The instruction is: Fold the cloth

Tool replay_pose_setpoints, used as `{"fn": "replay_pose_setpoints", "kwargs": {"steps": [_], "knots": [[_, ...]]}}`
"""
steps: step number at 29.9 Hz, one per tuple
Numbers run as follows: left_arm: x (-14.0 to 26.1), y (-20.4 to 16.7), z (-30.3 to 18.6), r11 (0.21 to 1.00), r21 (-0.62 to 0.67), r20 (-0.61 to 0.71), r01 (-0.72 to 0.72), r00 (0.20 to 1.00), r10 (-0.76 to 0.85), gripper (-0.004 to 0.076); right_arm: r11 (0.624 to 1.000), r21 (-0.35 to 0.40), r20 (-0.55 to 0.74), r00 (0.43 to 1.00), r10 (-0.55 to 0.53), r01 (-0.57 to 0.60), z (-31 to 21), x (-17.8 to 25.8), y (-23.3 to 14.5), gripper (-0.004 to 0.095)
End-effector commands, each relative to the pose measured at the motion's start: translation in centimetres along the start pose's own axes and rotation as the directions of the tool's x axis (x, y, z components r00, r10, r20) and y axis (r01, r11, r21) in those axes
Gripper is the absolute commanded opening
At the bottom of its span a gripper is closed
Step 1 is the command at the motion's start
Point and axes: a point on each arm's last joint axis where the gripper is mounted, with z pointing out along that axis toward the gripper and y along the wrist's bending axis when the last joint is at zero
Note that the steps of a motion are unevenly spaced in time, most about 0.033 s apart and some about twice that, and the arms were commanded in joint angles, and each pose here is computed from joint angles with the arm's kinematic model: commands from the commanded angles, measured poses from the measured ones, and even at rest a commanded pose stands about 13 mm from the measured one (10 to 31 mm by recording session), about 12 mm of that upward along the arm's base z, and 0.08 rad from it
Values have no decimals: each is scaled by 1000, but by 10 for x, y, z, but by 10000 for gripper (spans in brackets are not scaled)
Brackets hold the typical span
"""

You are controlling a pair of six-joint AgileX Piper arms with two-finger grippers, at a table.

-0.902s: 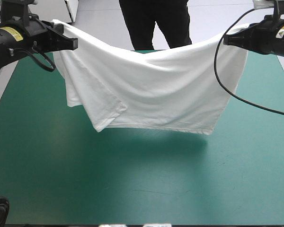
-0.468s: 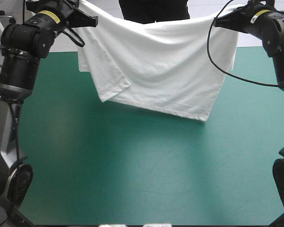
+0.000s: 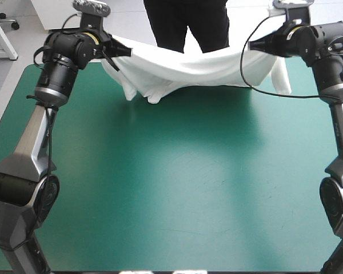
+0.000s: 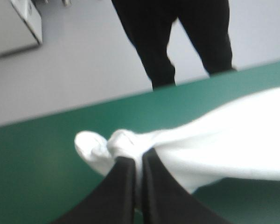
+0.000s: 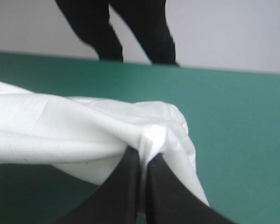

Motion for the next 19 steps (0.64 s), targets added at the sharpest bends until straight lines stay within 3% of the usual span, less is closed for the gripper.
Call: {"fn": "replay_pose_setpoints", "kwargs": {"steps": [1,8,14,19], "knots": [[10,-4,-4,998,42,-88,36,996,-32,-9,999,-47,-75,997,13,-16,6,17,4,-17],[78,-25,17,991,117,-299,68,954,-30,-9,997,-79,-301,953,-28,4,28,79,6,-17],[146,-40,-1,986,154,-439,72,898,3,-9,986,-158,-419,908,-22,-49,25,123,13,-17],[200,-44,-26,976,172,-517,133,855,-25,-9,985,-159,-512,859,-18,-74,9,167,13,-17]]}}
